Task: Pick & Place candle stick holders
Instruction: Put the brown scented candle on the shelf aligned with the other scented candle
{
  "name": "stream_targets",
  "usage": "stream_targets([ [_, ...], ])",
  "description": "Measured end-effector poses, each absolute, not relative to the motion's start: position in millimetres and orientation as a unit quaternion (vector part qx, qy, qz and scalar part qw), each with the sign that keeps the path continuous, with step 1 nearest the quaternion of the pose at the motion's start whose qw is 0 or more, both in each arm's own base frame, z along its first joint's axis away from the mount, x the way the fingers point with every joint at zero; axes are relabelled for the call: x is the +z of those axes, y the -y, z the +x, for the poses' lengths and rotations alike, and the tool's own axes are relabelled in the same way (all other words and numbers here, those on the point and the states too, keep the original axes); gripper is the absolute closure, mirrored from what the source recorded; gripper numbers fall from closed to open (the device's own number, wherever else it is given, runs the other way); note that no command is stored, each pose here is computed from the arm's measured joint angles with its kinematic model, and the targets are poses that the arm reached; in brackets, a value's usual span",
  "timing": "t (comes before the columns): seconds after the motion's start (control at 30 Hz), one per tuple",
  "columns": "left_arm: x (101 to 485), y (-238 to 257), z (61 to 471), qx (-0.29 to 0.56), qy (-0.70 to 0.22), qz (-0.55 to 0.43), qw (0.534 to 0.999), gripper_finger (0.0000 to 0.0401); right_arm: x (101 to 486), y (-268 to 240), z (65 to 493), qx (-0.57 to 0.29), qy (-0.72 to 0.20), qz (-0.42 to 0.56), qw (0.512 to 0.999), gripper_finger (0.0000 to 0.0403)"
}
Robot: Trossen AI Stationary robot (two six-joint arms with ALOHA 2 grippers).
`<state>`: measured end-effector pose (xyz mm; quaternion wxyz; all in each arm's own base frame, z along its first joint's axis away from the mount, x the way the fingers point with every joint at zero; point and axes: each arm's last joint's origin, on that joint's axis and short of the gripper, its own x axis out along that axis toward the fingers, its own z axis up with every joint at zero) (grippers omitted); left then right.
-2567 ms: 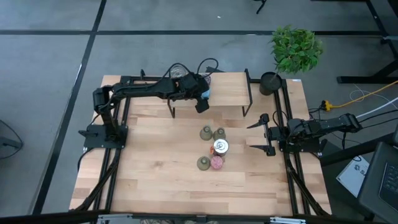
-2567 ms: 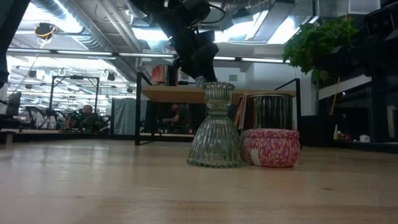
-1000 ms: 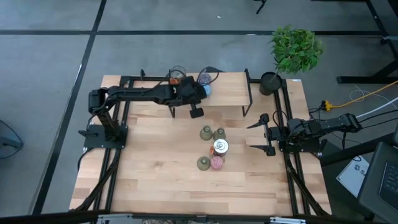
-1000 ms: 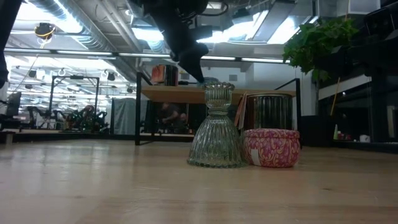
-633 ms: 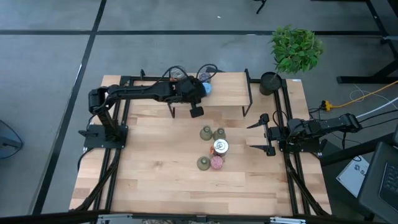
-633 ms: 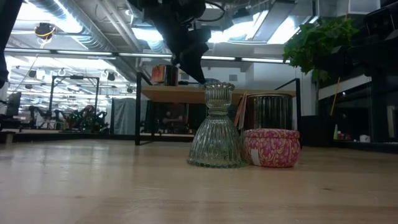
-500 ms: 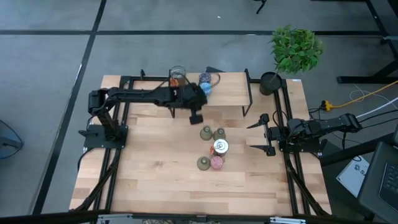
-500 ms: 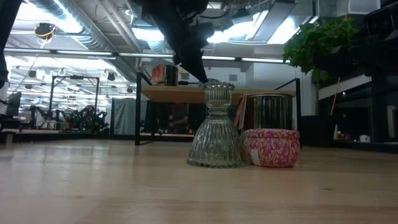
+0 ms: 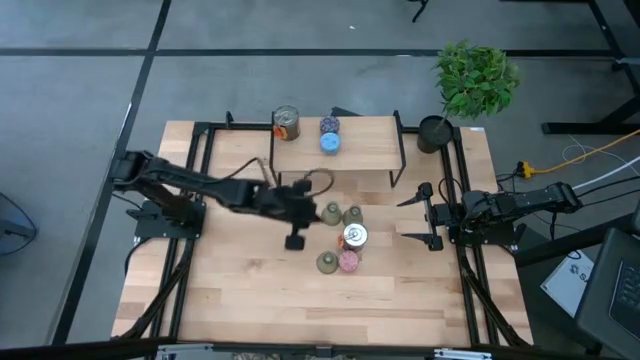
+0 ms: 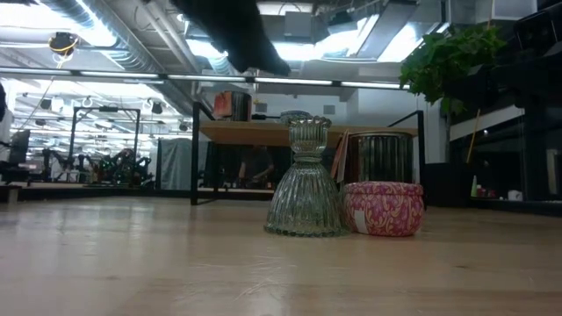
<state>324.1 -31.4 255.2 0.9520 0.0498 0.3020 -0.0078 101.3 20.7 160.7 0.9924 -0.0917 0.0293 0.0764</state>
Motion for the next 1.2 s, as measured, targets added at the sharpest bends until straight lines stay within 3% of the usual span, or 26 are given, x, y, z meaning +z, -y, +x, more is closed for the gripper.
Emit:
stream_targets([
  [0.23,227,62,307,-0.141,-0.240,0.050,0.959,0.0398,161,-21,101,0.077,-0.030,-0.092,0.992,0.0005],
  [0.7,209,90,302,-0.172,-0.248,0.032,0.953,0.0380,161,-21,101,0.077,-0.030,-0.092,0.992,0.0005],
  [1.2,210,131,289,-0.241,-0.226,0.085,0.940,0.0288,161,-21,101,0.077,-0.030,-0.092,0.992,0.0005],
])
